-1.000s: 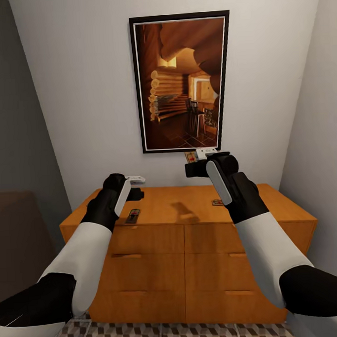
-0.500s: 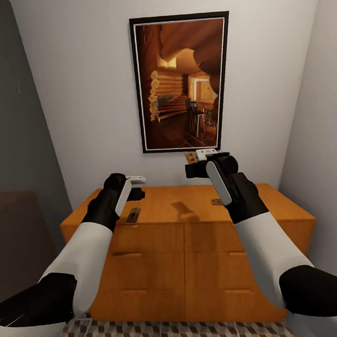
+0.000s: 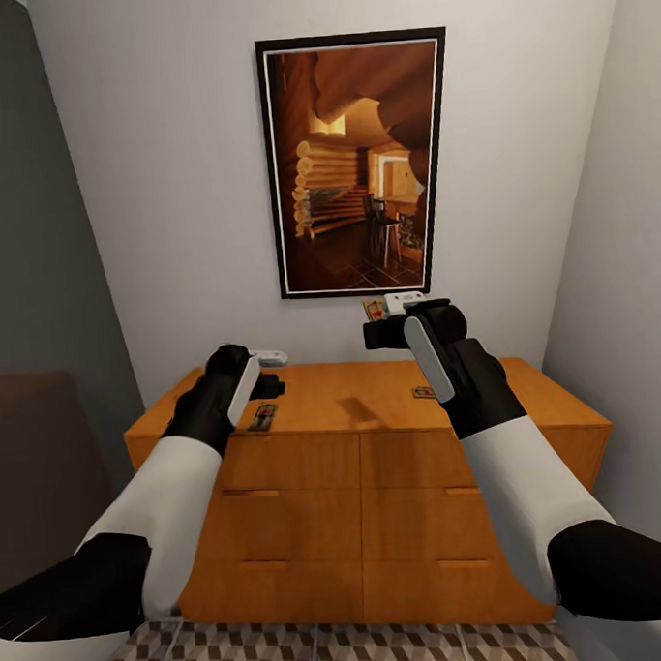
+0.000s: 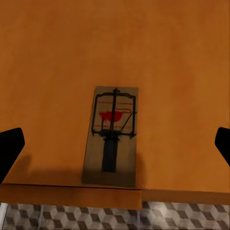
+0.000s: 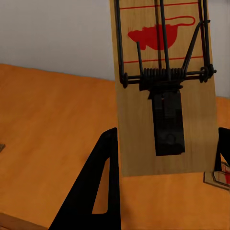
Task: Take the four mousetraps from the cabinet in the bathroom and place them on the bathroom floor. Make sure all four end up on the same floor surface, and ensure that at least two of them are either under or directly next to the same bathroom sink.
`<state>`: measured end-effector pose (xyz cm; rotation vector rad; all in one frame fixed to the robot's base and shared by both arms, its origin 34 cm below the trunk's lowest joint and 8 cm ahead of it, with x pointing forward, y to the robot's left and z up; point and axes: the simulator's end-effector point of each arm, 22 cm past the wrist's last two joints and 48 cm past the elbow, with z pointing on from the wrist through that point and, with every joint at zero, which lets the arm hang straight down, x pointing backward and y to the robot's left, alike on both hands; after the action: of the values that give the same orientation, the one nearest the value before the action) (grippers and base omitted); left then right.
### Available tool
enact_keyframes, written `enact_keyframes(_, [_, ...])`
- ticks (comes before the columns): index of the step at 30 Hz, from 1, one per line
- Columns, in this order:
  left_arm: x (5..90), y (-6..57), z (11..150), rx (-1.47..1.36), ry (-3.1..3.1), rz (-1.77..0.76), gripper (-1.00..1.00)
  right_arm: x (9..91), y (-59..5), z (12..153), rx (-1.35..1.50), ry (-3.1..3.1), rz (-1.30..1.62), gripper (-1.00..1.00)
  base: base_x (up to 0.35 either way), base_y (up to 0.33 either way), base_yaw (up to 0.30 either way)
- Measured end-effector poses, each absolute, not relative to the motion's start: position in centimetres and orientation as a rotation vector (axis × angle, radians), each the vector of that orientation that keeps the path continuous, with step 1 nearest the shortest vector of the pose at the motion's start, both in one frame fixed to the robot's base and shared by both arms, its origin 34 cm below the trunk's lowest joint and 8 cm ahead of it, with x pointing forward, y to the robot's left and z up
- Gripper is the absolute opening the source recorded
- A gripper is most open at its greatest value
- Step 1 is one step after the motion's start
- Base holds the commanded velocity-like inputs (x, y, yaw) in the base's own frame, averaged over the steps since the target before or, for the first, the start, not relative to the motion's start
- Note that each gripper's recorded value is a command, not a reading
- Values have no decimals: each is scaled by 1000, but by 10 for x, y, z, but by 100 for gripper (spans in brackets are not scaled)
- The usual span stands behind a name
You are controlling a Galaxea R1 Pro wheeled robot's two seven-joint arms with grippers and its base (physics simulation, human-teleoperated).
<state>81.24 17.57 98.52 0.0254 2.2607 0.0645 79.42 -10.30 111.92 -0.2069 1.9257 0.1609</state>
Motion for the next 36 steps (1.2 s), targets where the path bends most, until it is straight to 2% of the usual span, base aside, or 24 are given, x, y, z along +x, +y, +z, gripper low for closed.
enact_keyframes(17, [820, 157, 985, 26, 2382, -54, 100, 795, -106, 1119, -204, 1927, 156, -100, 0, 0, 0])
enact_keyframes(31, [821, 218, 967, -62, 2435, 14, 100, 795, -106, 1118, -205, 1927, 152, -100, 0, 0, 0])
enact_keyframes(36, [818, 220, 955, -66, 2464, 16, 100, 795, -106, 1119, -205, 1927, 152, -100, 0, 0, 0])
